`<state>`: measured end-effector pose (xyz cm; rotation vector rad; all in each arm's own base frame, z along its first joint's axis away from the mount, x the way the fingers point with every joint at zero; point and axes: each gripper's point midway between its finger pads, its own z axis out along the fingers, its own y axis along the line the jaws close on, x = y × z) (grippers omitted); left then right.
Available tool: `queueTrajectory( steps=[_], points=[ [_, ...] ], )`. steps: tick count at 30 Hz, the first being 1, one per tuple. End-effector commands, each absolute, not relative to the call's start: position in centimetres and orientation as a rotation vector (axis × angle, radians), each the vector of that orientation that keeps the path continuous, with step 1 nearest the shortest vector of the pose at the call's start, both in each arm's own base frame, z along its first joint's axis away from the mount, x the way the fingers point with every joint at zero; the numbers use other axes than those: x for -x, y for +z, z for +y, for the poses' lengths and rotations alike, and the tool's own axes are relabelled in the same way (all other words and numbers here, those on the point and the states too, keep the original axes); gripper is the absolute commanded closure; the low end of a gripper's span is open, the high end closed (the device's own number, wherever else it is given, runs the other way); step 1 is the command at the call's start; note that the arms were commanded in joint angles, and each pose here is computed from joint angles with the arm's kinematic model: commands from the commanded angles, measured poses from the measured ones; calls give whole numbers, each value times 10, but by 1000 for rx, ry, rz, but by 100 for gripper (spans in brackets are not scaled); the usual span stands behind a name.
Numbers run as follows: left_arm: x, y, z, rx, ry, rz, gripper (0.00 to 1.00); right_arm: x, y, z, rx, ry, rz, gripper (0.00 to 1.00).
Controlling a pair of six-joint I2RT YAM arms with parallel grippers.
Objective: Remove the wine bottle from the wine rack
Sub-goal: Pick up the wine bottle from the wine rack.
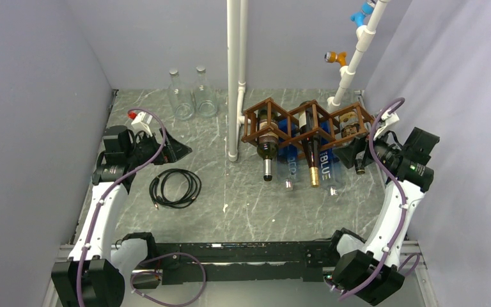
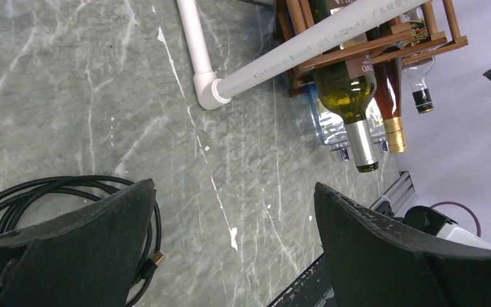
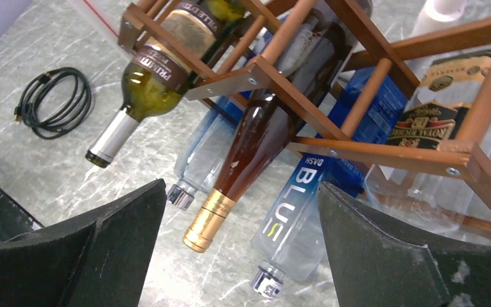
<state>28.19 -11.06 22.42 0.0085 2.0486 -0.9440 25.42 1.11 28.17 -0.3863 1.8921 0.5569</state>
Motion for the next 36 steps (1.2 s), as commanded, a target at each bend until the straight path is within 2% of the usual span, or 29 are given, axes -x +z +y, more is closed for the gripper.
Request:
queueTrajectory(
  steps=[1, 12, 26, 32, 36],
  points=[
    [-280, 241, -117, -56, -998, 2008, 0, -265, 281, -5, 321, 490, 1898, 10],
    [-278, 241, -120, -61, -1031, 2008, 1, -269, 266, -15, 254, 485, 1943, 7],
    [-271, 251, -139, -122, -1217, 1945, 1, -267, 256, -7, 284, 546, 1984, 6],
    [-263, 258, -166, -148, -1195, 1939, 1, -270, 258, 4, 345, 577, 1992, 6],
    [-247, 267, -203, -136, -1314, 1922, 1, -270, 259, 10, 364, 598, 1977, 6]
  ],
)
